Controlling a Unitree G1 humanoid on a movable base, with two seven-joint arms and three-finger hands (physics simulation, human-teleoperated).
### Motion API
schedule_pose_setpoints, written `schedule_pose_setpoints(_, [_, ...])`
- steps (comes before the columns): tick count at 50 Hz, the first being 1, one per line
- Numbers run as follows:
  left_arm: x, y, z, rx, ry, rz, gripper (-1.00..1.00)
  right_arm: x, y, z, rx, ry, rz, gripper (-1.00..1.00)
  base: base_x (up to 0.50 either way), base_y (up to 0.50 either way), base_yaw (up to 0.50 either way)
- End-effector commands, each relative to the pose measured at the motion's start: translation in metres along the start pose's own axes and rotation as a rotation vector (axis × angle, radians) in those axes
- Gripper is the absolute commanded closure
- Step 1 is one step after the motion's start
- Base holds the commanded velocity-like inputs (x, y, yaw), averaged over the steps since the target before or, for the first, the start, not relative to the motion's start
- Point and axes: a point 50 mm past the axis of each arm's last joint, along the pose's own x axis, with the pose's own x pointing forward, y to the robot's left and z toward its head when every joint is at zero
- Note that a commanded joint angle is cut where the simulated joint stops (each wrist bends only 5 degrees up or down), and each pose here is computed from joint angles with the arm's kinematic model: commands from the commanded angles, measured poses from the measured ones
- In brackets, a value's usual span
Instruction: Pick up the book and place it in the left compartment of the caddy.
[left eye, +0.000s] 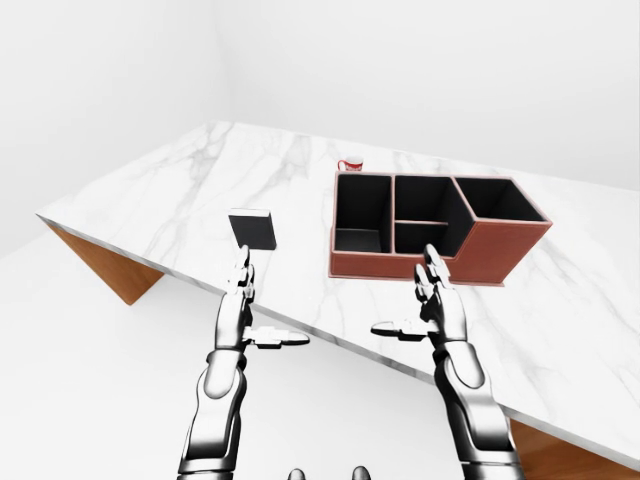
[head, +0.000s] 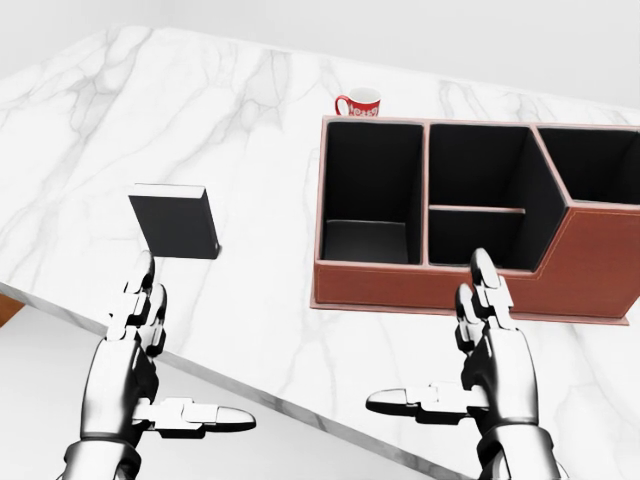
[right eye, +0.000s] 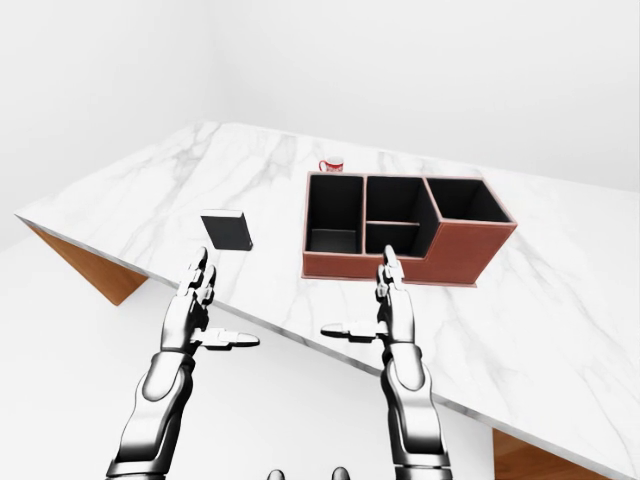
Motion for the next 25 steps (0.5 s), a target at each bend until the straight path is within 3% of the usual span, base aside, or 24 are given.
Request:
schedule_pose_setpoints(1, [0.000, 0.000, 0.000, 0.001, -0.001, 0.002, -1.00, -0.003, -0.009, 0.010, -0.038, -0.054, -0.087, -1.00, 0.00, 0.00, 0.00])
schedule_pose_setpoints(25, [-0.001, 0.001, 0.001, 0.000, -0.001, 0.005, -1.00, -0.019, -0.034, 0.035, -0.015, -0.154, -0.226, -1.00, 0.00, 0.00, 0.00])
